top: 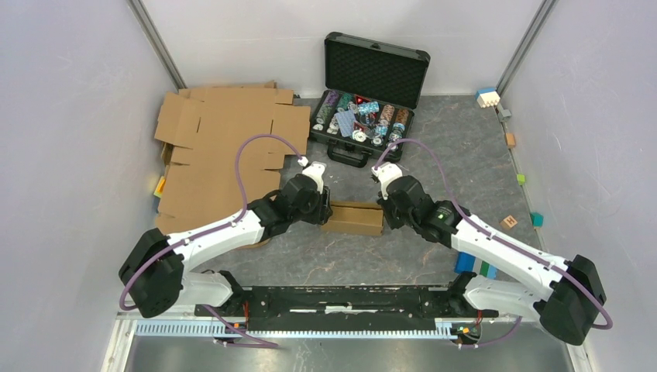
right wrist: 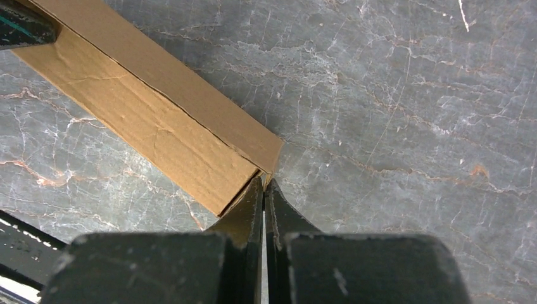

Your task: Fold the paper box

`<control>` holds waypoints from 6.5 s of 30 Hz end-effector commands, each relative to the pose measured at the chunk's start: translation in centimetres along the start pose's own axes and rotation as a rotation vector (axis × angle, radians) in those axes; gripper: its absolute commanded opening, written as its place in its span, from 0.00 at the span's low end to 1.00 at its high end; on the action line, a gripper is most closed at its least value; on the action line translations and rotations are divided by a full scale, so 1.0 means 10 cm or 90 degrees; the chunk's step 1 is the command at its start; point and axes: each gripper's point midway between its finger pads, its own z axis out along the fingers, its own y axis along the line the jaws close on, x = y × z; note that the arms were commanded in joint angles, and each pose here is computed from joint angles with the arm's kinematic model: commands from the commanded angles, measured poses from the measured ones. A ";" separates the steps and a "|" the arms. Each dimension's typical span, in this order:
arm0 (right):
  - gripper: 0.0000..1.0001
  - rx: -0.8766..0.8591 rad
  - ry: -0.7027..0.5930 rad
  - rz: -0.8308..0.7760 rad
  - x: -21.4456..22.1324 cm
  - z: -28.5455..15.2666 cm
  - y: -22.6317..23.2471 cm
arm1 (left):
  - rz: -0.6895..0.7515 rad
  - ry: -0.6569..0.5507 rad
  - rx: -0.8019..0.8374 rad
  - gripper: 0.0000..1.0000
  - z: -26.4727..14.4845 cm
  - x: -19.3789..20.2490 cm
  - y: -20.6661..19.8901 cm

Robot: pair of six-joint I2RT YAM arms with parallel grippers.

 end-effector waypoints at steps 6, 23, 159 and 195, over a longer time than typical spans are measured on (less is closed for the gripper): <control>0.00 -0.047 -0.055 0.091 -0.35 -0.08 0.19 | 0.001 0.029 -0.041 0.48 0.01 0.13 0.05; 0.00 -0.029 -0.038 0.211 -0.48 -0.11 0.22 | 0.008 0.023 -0.057 0.47 0.00 0.15 0.03; 0.00 0.097 0.073 0.318 -0.06 -0.18 0.08 | 0.060 0.029 -0.116 0.46 0.02 0.20 -0.12; 0.00 0.094 0.070 0.343 0.11 -0.11 0.09 | 0.067 0.026 -0.118 0.46 -0.01 0.19 -0.14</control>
